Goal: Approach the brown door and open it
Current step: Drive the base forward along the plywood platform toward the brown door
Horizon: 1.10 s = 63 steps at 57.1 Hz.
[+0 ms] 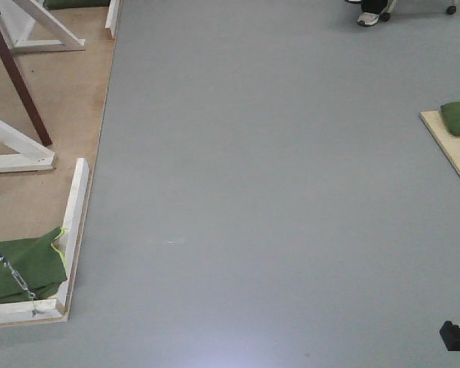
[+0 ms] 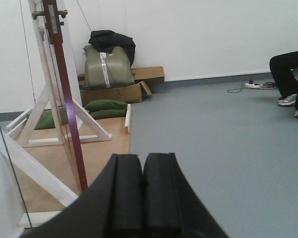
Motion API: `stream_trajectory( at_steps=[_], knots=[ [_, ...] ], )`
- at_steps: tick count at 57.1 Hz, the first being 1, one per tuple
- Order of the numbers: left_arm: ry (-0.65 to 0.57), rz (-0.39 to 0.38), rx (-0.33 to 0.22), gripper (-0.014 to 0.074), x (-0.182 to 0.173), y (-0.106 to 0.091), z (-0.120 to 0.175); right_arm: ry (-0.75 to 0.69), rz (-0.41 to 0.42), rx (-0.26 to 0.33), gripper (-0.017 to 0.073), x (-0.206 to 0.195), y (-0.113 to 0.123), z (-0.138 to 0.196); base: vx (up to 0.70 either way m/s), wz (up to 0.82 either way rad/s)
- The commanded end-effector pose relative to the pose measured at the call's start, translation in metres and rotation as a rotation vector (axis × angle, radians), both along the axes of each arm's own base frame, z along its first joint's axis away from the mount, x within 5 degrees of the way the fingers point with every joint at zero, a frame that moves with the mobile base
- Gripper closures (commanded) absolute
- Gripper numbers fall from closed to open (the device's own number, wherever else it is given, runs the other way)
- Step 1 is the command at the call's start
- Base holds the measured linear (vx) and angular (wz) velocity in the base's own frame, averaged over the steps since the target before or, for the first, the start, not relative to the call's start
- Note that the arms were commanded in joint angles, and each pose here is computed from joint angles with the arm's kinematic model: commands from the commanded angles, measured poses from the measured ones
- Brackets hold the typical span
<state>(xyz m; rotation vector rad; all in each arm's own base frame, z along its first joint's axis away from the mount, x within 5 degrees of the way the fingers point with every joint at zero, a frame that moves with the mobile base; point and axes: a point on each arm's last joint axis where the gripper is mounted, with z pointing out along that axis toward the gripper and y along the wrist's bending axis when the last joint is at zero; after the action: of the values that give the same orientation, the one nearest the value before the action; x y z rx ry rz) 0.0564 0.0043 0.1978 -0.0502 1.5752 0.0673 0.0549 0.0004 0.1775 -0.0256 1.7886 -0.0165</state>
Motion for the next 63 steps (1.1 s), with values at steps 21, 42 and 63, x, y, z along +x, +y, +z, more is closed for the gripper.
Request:
stream_trajectory(
  at_steps=[21,42,63],
  knots=[
    [-0.107,-0.003,-0.002,0.0597,-0.0020,-0.0004,0.0134,-0.092,-0.003,-0.012,0.0559,0.0006,-0.0004,0.0065,0.28,-0.04],
    [-0.107,-0.003,-0.002,0.0597,-0.0020,-0.0004,0.0134,-0.092,-0.003,-0.012,0.0559,0.0006,-0.0004,0.0065,0.35,0.04],
    [-0.107,-0.003,-0.002,0.0597,-0.0020,-0.0004,0.0134,-0.092,-0.003,-0.012,0.0559,0.0006,-0.0004,0.0065,0.33,0.16]
  ],
)
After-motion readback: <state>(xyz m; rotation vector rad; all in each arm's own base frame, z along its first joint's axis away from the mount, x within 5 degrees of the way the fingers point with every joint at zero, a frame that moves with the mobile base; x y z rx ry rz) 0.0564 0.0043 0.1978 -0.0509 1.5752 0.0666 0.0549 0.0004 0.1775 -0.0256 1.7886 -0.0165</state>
